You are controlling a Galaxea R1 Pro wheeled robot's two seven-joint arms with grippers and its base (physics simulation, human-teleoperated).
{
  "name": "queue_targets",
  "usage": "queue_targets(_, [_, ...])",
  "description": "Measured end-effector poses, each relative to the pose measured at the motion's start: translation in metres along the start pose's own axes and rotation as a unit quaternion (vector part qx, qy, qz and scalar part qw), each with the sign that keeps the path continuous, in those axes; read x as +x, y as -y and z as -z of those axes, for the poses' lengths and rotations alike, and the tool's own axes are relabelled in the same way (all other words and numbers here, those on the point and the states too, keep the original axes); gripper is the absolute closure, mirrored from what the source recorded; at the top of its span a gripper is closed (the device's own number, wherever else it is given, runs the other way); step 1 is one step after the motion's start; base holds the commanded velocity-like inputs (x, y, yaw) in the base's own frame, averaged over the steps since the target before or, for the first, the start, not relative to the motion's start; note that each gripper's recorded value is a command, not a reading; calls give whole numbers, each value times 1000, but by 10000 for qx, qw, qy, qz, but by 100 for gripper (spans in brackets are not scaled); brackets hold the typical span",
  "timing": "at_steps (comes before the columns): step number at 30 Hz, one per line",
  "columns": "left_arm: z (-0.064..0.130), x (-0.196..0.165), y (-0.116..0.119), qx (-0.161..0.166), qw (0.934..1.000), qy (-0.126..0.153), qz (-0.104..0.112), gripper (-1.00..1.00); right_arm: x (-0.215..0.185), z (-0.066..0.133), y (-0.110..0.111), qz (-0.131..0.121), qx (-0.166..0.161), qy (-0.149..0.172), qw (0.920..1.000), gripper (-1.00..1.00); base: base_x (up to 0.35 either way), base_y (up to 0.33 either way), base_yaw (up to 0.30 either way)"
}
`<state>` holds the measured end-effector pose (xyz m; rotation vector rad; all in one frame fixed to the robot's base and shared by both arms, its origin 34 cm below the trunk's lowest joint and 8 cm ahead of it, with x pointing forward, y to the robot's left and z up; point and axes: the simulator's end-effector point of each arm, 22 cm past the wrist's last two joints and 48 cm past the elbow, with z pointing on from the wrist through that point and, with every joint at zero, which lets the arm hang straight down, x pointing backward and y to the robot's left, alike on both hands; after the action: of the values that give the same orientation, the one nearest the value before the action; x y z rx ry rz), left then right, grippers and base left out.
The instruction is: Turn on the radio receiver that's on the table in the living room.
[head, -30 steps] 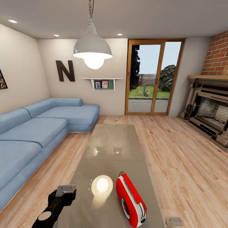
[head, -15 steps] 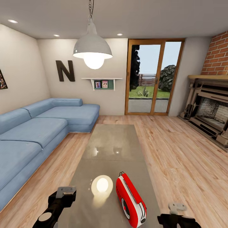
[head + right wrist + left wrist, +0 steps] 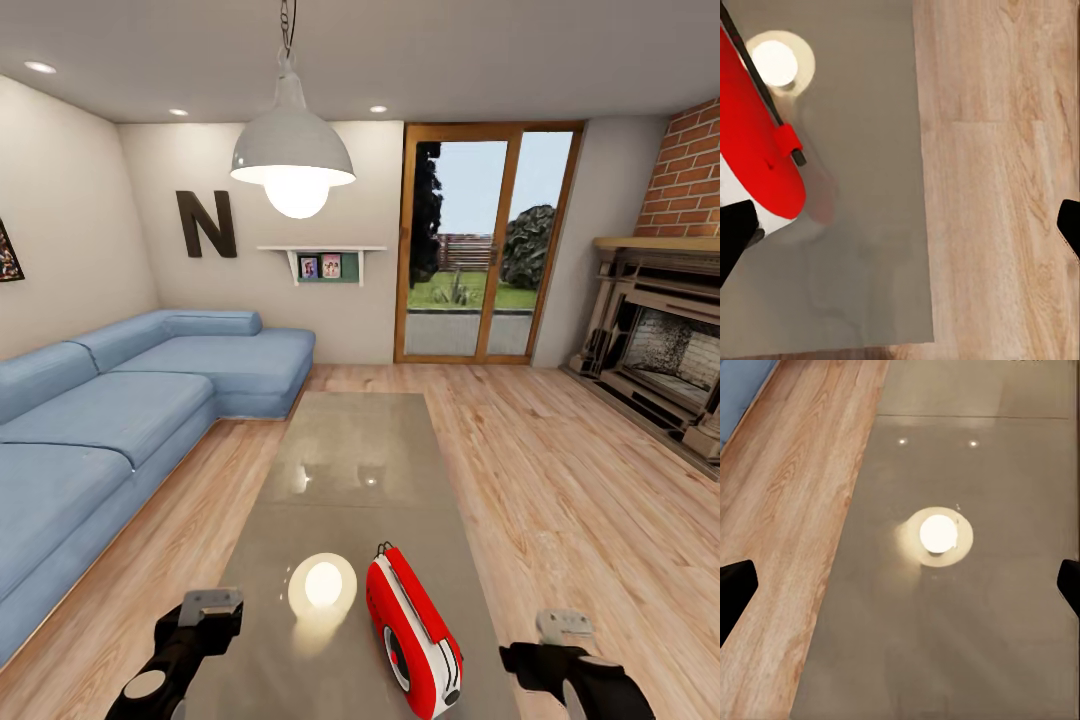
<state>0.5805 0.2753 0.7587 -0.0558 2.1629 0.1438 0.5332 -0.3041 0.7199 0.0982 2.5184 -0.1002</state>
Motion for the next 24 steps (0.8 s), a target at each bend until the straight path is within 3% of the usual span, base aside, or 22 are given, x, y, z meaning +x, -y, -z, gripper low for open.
queue_targets(2, [1, 0, 3, 18, 10000, 2, 29, -100, -11, 1, 1, -7, 35, 89, 10000, -100, 0, 0, 0])
queue_targets(6, [2, 0, 14, 83, 9999, -18, 129, -100, -47, 4, 16, -53, 404, 378, 9985, -100, 0, 0, 0])
queue_targets(12, [-3, 0, 19, 109, 9998, -63, 155, -100, -84, 8, 19, -109, 494, 664, 9965, -100, 0, 0, 0])
queue_targets(14, [-14, -1, 22, 119, 9997, -134, 147, -100, -97, 10, 18, -128, 492, 755, 9958, -100, 0, 0, 0])
queue_targets(15, [-34, -9, 25, 122, 9996, -221, 128, -100, -124, 14, 24, -177, 639, 937, 9934, -100, 0, 0, 0])
queue_targets(20, [-42, -25, 27, 138, 9989, -441, 90, -100, -155, 16, 27, -235, 753, 1103, 9908, -100, 0, 0, 0])
queue_targets(24, [-48, -56, 35, 194, 9988, -443, 121, -100, -187, 17, 26, -275, 761, 1225, 9892, -100, 0, 0, 0])
